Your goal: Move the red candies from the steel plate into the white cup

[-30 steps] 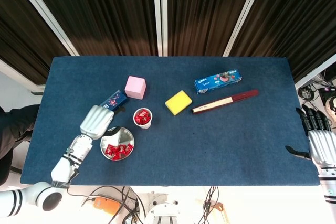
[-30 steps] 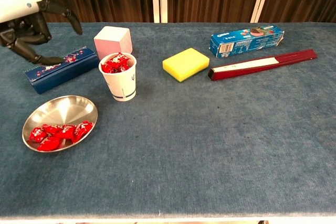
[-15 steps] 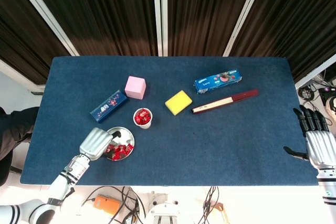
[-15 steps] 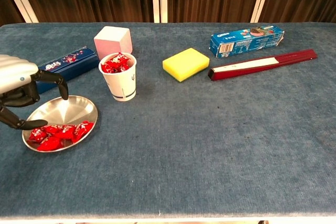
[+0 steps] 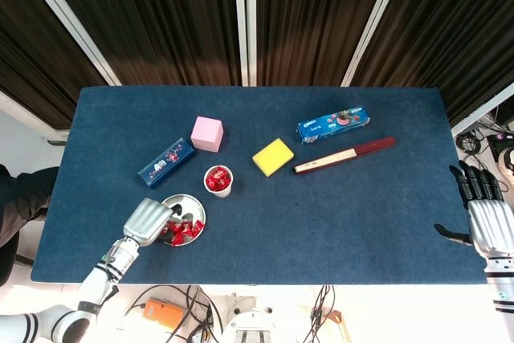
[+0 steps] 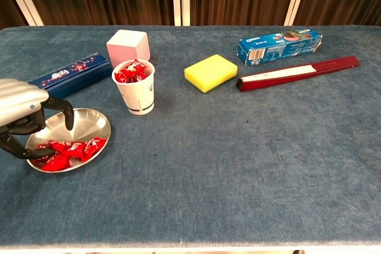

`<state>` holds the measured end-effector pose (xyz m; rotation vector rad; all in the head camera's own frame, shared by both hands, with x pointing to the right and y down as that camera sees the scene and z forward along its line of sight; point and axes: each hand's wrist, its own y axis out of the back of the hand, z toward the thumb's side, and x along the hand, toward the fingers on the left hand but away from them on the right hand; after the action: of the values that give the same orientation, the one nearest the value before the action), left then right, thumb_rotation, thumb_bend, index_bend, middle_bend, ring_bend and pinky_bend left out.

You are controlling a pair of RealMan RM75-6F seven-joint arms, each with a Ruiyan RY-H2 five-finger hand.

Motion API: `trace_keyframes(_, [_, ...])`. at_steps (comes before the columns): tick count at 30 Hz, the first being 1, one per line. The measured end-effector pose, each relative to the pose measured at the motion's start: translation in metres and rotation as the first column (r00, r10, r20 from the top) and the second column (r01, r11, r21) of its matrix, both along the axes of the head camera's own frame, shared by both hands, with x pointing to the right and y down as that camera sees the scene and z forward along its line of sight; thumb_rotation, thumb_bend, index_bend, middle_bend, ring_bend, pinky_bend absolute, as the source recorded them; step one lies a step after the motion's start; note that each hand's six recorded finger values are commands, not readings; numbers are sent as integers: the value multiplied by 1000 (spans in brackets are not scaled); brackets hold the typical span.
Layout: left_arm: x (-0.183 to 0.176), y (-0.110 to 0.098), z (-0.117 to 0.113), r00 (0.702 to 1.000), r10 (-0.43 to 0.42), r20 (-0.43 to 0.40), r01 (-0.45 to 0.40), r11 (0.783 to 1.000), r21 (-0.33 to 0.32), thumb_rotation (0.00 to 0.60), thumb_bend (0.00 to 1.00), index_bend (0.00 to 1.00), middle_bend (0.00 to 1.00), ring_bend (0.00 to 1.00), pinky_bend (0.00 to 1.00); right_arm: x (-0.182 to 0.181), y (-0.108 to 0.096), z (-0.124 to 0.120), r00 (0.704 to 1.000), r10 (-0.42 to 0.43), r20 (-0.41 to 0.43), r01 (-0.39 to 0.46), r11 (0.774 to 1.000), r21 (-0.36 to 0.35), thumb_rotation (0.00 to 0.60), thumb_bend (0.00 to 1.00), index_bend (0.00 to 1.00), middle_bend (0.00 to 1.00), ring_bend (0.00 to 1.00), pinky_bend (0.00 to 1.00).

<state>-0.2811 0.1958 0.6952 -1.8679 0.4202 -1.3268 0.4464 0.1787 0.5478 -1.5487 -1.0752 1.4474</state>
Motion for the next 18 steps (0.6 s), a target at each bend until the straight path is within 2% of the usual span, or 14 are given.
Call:
trace_keyframes(11, [1, -3, 10, 1000, -13, -12, 13, 1000, -26, 600, 255, 469, 948, 858, 800, 1, -1, 1, 1000, 4, -3, -4, 1000, -3, 600, 151, 0, 9, 0, 0])
trace_keyframes(18, [4, 0, 12, 999, -17, -30, 15, 999, -48, 600, 329, 517, 948, 859, 800, 1, -1, 2, 1000, 5, -4, -5, 1000, -8, 600, 151, 0, 10, 0, 0])
